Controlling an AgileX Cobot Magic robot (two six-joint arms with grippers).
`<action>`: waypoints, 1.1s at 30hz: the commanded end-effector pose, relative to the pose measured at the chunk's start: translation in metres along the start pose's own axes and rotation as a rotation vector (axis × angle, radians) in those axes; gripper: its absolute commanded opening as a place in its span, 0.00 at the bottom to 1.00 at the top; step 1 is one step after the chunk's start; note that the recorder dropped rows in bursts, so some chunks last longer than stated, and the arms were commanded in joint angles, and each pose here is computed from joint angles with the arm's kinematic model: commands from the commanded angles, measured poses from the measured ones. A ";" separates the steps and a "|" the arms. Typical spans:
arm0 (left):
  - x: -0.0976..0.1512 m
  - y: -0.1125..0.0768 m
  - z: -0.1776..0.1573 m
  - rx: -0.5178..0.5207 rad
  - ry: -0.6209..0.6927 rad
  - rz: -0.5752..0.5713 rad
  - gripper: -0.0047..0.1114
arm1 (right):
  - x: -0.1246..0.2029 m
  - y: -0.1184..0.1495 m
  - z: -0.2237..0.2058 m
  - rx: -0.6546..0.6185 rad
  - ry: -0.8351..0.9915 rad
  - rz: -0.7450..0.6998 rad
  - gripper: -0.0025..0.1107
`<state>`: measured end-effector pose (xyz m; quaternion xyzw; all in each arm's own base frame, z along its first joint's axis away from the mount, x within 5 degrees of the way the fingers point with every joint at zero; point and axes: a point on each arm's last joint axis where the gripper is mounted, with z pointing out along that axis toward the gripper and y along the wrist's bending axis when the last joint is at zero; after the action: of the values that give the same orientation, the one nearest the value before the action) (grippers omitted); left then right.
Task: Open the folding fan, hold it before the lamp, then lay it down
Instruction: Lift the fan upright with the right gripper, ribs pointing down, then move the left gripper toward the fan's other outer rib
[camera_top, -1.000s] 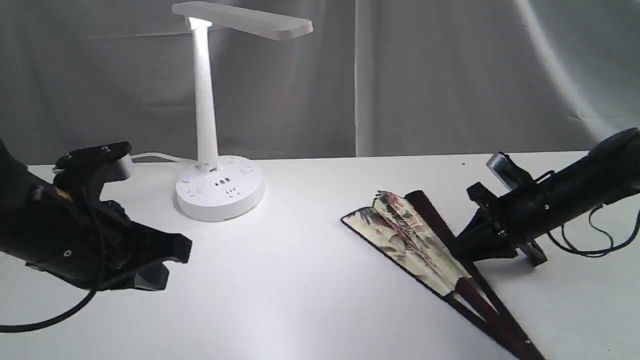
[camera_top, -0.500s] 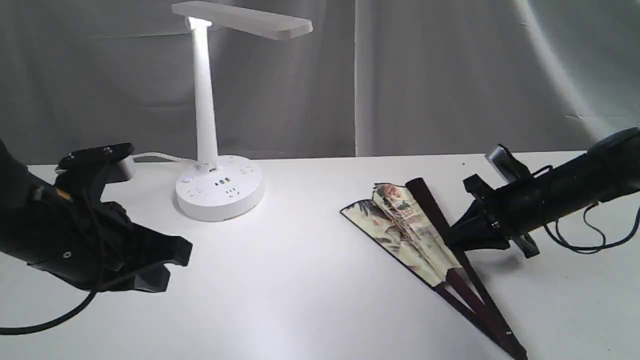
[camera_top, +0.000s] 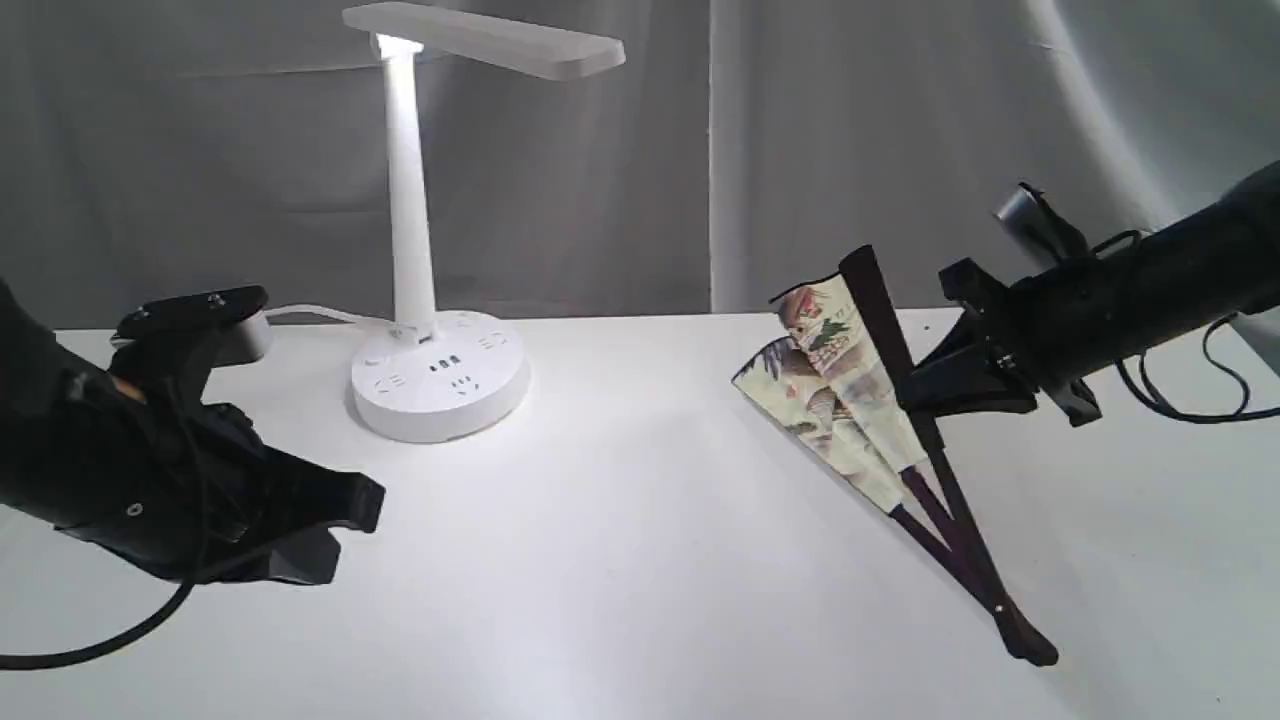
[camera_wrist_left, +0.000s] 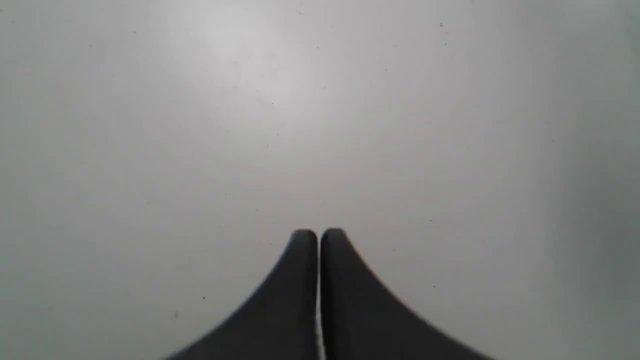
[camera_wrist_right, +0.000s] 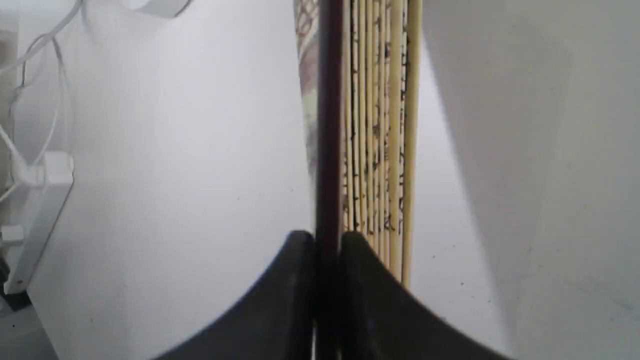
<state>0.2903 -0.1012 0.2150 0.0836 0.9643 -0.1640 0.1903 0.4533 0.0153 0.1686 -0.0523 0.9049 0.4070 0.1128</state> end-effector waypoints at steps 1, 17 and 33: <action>-0.001 -0.002 0.000 0.002 -0.015 0.012 0.05 | 0.009 0.013 -0.006 -0.037 -0.011 -0.034 0.02; -0.011 -0.003 0.001 0.017 -0.143 0.084 0.05 | 0.058 0.026 0.001 -0.179 -0.019 0.086 0.02; -0.024 -0.024 0.001 0.115 -0.400 0.286 0.04 | 0.075 0.020 0.009 -0.214 -0.013 0.099 0.02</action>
<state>0.3098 -0.1201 0.2311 0.1777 0.8830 -0.1970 0.3873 0.3788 0.0343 0.1523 -0.0096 0.8625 0.4995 0.0809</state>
